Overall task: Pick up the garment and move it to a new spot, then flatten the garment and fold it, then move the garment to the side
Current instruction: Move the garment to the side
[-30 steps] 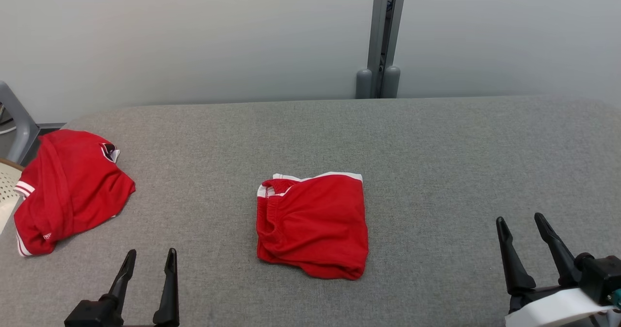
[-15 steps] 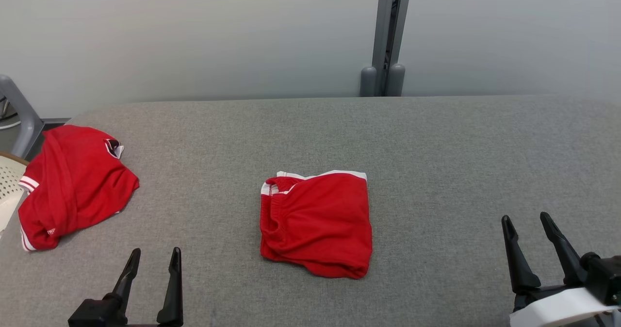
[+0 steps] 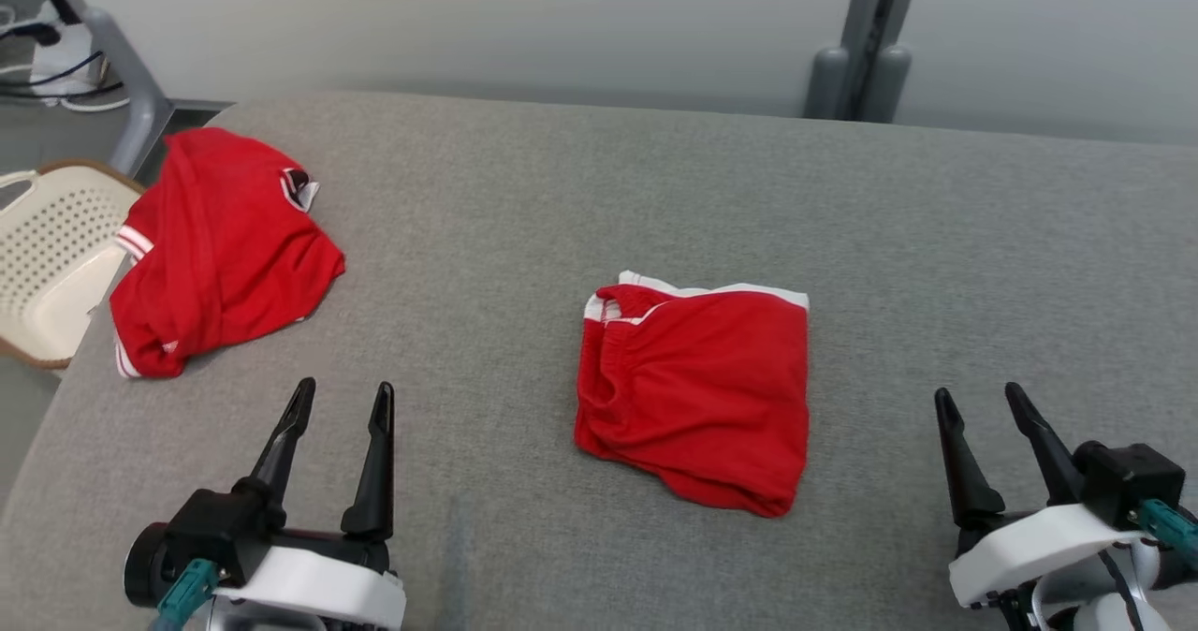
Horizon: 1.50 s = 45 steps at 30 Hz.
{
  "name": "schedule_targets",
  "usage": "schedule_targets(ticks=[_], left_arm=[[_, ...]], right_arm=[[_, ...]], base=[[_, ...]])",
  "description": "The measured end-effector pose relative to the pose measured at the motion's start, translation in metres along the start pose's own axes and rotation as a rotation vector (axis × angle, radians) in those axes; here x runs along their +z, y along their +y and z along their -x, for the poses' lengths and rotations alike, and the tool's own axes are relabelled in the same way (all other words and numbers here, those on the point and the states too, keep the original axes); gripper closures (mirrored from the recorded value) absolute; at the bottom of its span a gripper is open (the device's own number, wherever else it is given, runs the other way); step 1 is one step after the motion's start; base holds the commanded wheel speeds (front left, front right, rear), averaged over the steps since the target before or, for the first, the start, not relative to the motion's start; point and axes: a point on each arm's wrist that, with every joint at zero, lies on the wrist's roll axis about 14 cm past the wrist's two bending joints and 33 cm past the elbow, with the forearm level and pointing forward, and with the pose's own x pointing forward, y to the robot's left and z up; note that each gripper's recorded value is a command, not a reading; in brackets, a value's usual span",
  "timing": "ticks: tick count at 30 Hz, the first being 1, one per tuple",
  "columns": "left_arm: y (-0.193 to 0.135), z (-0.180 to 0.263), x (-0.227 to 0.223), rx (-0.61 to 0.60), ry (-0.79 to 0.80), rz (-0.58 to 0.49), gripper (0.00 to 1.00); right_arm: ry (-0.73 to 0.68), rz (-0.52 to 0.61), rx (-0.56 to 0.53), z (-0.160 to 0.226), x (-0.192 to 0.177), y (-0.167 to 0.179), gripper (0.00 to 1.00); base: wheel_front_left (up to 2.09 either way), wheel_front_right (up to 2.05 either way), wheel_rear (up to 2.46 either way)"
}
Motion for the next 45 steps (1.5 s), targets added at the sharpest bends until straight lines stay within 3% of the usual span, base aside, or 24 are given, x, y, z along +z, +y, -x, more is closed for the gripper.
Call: schedule_targets(ticks=[8, 15, 16, 17, 18, 26, 31, 39, 45], left_arm=[[0.025, -0.005, -0.006, 0.084, 0.002, 0.007, 0.00], [0.042, -0.005, -0.010, 0.141, 0.008, 0.003, 0.00], [0.044, -0.005, -0.011, 0.147, 0.009, 0.002, 0.00], [0.045, -0.005, -0.012, 0.151, 0.013, 0.001, 0.00], [0.045, -0.005, -0.013, 0.152, 0.016, 0.002, 0.00], [0.033, -0.015, -0.020, 0.103, 0.028, -0.002, 0.00], [0.015, -0.031, -0.019, 0.028, 0.018, -0.011, 0.00], [-0.048, -0.067, -0.019, -0.190, -0.009, -0.004, 0.00], [-0.107, -0.093, -0.019, -0.369, -0.032, 0.013, 0.00]], right_arm=[[0.136, -0.041, 0.138, -0.045, -0.049, 0.047, 0.00], [0.260, -0.067, 0.229, -0.061, -0.089, 0.080, 0.00], [0.269, -0.070, 0.238, -0.062, -0.091, 0.083, 0.51], [0.275, -0.074, 0.243, -0.064, -0.093, 0.085, 0.71], [0.285, -0.072, 0.248, -0.066, -0.094, 0.087, 1.00], [0.273, -0.061, 0.255, -0.064, -0.090, 0.084, 1.00], [0.264, -0.035, 0.216, -0.053, -0.084, 0.062, 1.00], [0.241, 0.042, 0.070, -0.028, -0.069, -0.011, 1.00], [0.243, 0.156, -0.091, -0.004, -0.051, -0.096, 1.00]], base=[[0.00, 0.00, 0.00], [0.00, 0.00, 0.00], [0.00, 0.00, 0.00], [0.00, 0.00, 0.00], [0.00, 0.00, 0.00], [0.00, 0.00, 0.00], [0.00, 0.00, 0.00], [0.00, 0.00, 0.00], [0.00, 0.00, 0.00]])
